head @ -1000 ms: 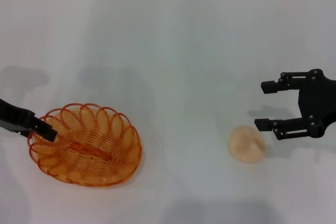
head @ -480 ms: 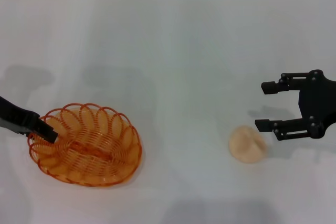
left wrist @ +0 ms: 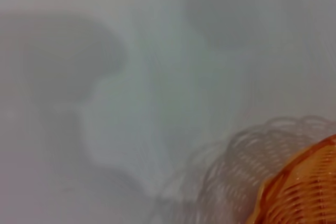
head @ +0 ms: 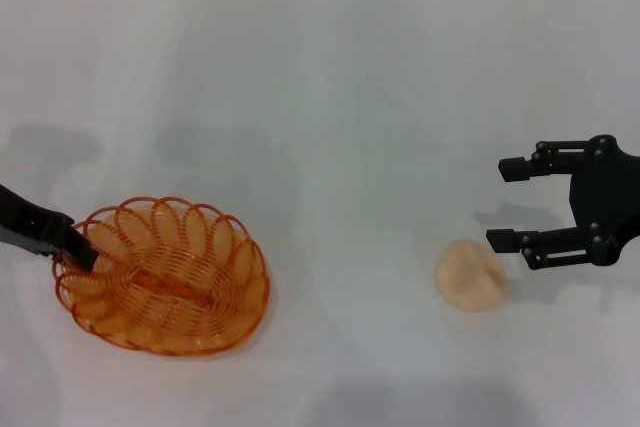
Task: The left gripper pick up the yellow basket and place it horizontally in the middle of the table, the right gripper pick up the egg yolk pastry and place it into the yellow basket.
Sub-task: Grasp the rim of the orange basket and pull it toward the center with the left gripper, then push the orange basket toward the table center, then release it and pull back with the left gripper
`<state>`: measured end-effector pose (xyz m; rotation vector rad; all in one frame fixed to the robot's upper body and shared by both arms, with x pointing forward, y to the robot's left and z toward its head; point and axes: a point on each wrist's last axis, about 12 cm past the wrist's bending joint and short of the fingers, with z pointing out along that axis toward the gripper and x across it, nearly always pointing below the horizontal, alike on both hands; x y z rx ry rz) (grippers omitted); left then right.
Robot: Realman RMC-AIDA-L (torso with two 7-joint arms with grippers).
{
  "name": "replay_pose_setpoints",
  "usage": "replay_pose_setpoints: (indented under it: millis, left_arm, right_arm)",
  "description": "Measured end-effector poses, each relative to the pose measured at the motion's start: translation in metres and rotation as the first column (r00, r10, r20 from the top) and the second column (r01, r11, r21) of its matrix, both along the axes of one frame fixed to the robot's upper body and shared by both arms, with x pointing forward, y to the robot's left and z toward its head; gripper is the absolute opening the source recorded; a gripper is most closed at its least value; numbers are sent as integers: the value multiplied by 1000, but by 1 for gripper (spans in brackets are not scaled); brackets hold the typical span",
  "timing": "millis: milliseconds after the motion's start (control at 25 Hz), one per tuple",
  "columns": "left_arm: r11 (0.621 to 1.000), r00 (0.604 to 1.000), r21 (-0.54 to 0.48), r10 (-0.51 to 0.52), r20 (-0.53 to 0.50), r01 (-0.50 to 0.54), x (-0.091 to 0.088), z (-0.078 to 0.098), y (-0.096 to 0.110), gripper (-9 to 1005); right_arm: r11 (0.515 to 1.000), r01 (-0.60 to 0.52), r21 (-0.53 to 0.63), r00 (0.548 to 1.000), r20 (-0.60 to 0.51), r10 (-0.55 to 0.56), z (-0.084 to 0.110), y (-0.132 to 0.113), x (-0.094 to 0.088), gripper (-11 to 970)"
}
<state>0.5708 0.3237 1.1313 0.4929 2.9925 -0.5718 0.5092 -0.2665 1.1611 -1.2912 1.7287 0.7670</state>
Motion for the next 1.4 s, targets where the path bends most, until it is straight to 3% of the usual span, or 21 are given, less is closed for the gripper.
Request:
replay_pose_setpoints:
  millis: [160, 480, 800, 1080, 1400]
  left_arm:
    - [1000, 1000, 5, 1, -1, -1, 0, 0, 1, 226]
    - [1000, 1000, 4, -13, -15, 13, 0, -3, -1, 130]
    - [1000, 1000, 3, -24, -8, 24, 2, -1, -2, 115]
    - [999, 999, -36, -27, 35, 28, 13, 11, -10, 98]
    - [989, 995, -133, 68, 69, -58, 21, 18, -16, 86]
  right_arm:
    - [1000, 1, 0, 1000, 0, -1, 0, 0, 0, 762]
    - [1000, -1, 0, 1000, 1, 1, 0, 0, 0, 762]
    - [1000, -1, 0, 1000, 1, 1, 0, 0, 0, 762]
    - [1000, 6, 2, 1000, 1, -6, 0, 0, 2, 761]
    - [1000, 16, 17, 1000, -2, -16, 0, -2, 3, 761]
